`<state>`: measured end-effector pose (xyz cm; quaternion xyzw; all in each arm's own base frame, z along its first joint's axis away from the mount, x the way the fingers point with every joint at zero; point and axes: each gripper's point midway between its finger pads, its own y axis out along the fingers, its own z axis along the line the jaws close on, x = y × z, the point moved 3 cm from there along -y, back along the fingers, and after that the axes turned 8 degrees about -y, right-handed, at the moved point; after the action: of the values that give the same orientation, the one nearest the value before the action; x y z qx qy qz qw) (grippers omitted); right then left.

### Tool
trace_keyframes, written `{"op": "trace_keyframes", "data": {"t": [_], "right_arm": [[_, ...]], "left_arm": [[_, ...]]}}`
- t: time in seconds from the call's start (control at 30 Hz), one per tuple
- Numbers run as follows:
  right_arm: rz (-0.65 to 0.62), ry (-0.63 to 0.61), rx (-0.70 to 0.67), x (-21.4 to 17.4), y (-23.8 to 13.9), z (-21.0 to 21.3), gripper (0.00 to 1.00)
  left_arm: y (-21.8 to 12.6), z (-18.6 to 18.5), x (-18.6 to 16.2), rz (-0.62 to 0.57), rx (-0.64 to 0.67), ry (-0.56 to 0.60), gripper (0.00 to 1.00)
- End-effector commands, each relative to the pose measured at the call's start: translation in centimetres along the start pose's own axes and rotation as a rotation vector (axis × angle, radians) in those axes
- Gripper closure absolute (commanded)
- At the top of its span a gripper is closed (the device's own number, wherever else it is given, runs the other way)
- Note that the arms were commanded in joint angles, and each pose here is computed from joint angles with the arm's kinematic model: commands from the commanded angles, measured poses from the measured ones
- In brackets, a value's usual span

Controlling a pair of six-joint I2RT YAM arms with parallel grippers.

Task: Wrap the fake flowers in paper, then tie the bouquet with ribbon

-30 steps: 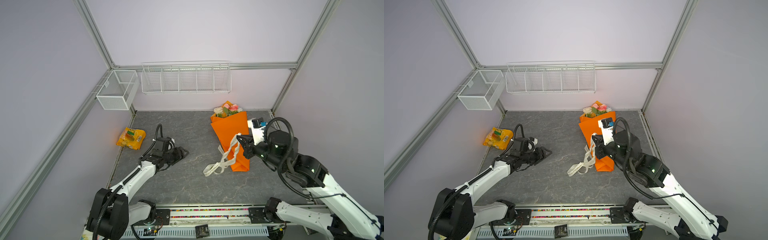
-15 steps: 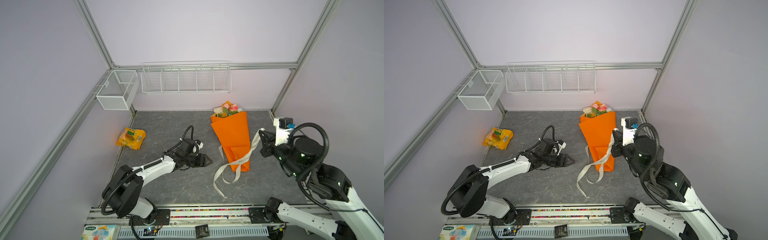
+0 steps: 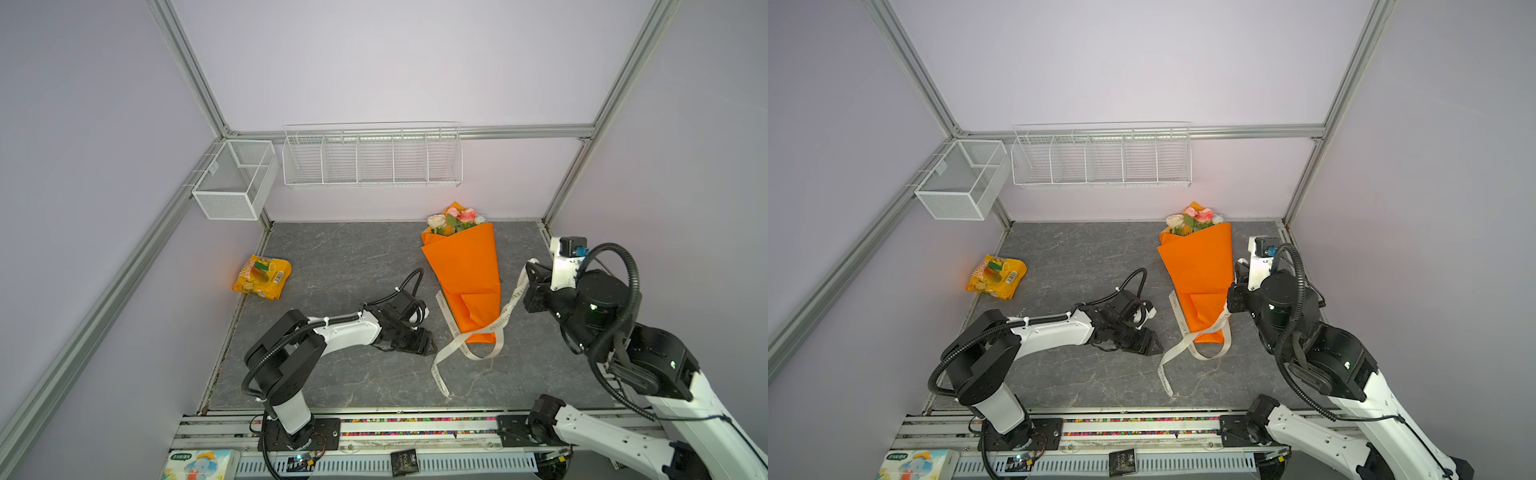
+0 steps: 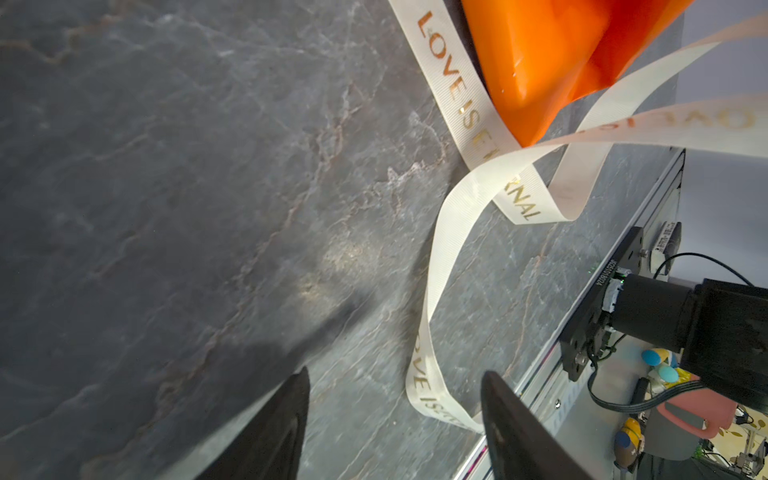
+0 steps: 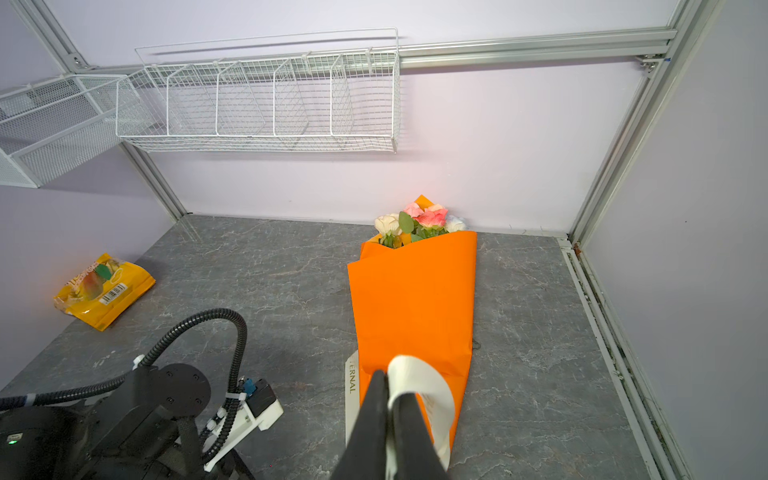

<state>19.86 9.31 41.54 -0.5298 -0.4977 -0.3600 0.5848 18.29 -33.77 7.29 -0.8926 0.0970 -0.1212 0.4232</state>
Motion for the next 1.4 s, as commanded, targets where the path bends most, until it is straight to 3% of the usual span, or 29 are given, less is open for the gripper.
{"op": "trace_keyframes", "data": {"t": [0.0,0.23,0.43,0.57,0.7,0.87,0.93,1.07,1.23,1.37], "right_arm": [[0.029,0.011,-0.025,-0.8,0.4,-0.3,0.90],[0.049,0.029,-0.040,-1.4,0.4,-0.8,0.90],[0.058,0.041,-0.049,-1.7,0.4,-1.1,0.90],[0.068,0.040,-0.059,-2.0,0.5,-1.3,0.89],[0.108,0.025,-0.119,-2.9,0.6,-2.2,0.88],[0.142,0.014,-0.348,-3.7,-1.7,-6.3,0.86],[0.103,0.033,-0.414,-3.1,-3.4,-8.0,0.87],[-0.034,0.020,-0.542,-0.4,-7.4,-11.4,0.88],[-0.152,-0.076,-0.696,5.4,-11.4,-14.2,0.89],[-0.149,-0.208,-0.879,10.1,-13.1,-15.3,0.89]], "left_arm": [[1.1,-0.8,-0.1,0.031,0.023,0.052,0.38],[2.6,-1.1,-1.1,0.078,0.090,0.094,0.44],[3.4,-1.0,-1.7,0.108,0.207,0.165,0.55],[3.6,-0.7,-1.8,0.120,0.270,0.194,0.79],[2.5,-1.6,-1.5,0.083,0.235,0.207,0.99],[-2.2,-3.6,0.6,-0.059,0.106,0.148,1.00],[-4.6,-5.0,1.5,-0.113,0.020,0.134,1.00],[-8.0,-10.1,2.7,-0.163,-0.112,0.216,1.00],[-8.4,-15.6,4.3,-0.144,-0.193,0.295,1.00],[-7.8,-19.3,6.3,-0.134,-0.250,0.331,1.00]]}}
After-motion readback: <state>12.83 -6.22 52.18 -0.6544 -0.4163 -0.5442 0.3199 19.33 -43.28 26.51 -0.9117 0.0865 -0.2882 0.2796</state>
